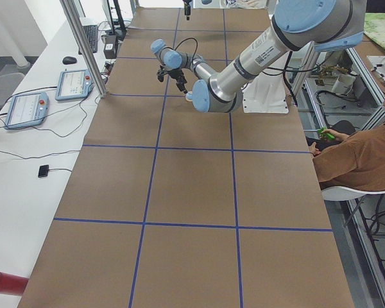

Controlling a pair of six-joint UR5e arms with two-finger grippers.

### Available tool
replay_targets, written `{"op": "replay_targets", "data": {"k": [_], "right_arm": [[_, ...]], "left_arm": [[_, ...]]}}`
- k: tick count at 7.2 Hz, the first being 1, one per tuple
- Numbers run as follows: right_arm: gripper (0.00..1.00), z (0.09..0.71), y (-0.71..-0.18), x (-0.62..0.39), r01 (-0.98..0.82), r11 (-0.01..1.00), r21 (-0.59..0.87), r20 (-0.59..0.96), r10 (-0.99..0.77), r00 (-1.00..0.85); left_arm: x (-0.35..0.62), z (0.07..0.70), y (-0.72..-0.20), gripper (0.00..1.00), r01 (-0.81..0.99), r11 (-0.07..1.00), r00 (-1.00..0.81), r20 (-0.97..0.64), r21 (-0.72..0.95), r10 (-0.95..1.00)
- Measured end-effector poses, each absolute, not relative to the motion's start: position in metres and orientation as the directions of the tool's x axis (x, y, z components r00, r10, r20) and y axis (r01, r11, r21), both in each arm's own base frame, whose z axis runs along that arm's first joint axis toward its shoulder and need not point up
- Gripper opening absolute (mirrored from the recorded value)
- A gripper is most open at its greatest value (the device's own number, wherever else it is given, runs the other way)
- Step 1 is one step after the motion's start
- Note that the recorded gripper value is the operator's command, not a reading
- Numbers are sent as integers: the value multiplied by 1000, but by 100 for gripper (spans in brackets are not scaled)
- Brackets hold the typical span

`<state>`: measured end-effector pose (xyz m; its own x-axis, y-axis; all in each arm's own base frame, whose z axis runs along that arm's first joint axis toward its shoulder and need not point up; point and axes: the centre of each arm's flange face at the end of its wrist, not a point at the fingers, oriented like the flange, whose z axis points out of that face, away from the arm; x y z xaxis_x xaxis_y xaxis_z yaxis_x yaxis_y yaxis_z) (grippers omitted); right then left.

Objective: Place and press bell with both arms
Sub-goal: 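Set the bell down and withdraw the left gripper while the right arm reaches in, then move the right gripper over the bell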

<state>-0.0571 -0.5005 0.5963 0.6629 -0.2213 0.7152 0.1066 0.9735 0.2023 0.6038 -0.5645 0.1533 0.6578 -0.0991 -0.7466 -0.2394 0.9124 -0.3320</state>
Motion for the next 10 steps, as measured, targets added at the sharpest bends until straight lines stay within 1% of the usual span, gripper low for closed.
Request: {"op": "replay_targets", "data": {"k": [1, 3, 4, 5, 7, 9, 10], "right_arm": [[100, 573, -517, -78, 93, 975, 202, 724, -213, 656], [100, 501, -546, -139, 53, 972, 231, 719, -207, 664], [98, 460, -546, -185, 19, 968, 251, 701, -195, 686], [74, 416, -538, -240, -39, 969, 242, 708, -149, 690], [0, 337, -508, -348, -149, 977, 151, 771, -22, 636], [0, 269, -461, -443, -188, 980, 64, 794, 64, 605], [0, 234, -445, -473, -185, 982, 30, 787, 91, 611]], "left_arm": [[566, 163, -574, 99, -213, 925, 639, -761, -313, -111], [469, 234, -581, 99, -184, 953, 609, -789, -241, -82], [422, 276, -582, 99, -190, 963, 602, -797, -189, -37], [376, 317, -583, 99, -197, 970, 601, -799, -140, 7], [278, 396, -578, 99, -206, 977, 604, -792, -51, 86], [209, 452, -573, 99, -217, 976, 615, -776, 6, 141], [188, 469, -571, 99, -223, 975, 618, -770, 26, 162]]}}
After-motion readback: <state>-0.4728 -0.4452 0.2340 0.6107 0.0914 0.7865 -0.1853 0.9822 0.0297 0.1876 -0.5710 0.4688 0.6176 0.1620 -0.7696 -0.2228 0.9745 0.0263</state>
